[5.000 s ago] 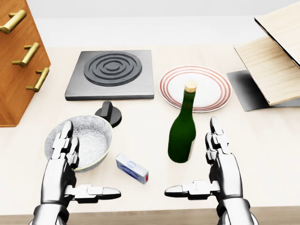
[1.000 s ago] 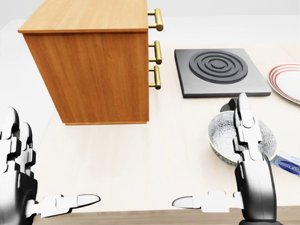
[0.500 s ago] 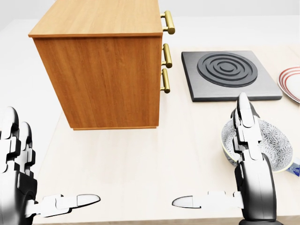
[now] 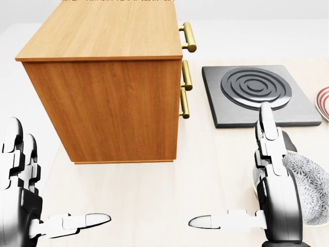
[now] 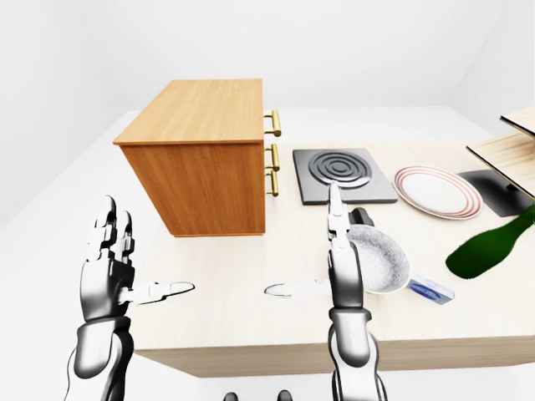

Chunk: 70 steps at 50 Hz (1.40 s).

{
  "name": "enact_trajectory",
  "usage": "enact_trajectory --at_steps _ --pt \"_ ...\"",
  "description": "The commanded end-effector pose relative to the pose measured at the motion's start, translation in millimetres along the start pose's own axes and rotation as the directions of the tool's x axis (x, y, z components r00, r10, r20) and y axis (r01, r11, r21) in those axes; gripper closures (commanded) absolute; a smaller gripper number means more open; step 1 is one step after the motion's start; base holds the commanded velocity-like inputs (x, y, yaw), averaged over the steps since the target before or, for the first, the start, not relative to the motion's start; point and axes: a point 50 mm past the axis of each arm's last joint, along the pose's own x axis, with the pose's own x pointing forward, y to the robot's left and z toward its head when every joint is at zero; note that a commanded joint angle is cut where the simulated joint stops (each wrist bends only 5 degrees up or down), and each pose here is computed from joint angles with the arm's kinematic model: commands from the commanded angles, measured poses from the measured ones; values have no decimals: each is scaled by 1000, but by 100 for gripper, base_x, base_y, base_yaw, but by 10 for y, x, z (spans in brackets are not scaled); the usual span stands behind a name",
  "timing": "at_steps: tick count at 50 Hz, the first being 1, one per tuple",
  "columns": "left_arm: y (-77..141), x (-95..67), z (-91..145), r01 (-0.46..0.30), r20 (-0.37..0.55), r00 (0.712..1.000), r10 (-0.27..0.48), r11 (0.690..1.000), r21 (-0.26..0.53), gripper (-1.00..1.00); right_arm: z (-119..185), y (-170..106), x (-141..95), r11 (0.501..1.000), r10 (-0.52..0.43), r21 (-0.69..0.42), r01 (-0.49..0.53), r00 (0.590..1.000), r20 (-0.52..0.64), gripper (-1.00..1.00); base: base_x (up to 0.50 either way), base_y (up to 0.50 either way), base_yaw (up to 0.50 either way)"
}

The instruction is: Put the bowl on the top of the cabinet.

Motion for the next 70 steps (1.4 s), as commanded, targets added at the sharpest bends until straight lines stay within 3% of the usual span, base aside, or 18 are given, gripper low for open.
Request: enact_trajectory --at_steps 1,26,44,52,58,64,70 --pt "-4 2 -5 1 -2 1000 -1 1000 0 -100 -1 -3 0 1000 1 0 -1 1000 0 -100 23 2 0" --pt "-8 0 -10 5 -4 1000 -5 1000 0 -100 -10 3 2 1000 2 6 -2 1000 -4 -100 23 2 0" --pt "-22 2 2 17 1 1000 -17 1000 -7 -100 -11 6 17 1000 6 13 -6 1000 -1 -100 1 0 0" --pt "-13 8 32 9 15 1000 -9 1000 -4 -100 166 -133 47 992 -65 -98 73 995 82 -100 0 0 0" --pt "-16 0 14 9 6 1000 -9 1000 0 -100 339 -178 20 973 4 -230 29 990 140 -100 0 0 0" --pt "-17 3 20 7 9 1000 -7 1000 2 -100 605 -295 45 956 27 -289 47 969 247 -100 0 0 0" --pt "-18 13 8 3 6 1000 -3 1000 5 -100 837 -434 44 897 101 -439 47 946 307 -100 0 0 0"
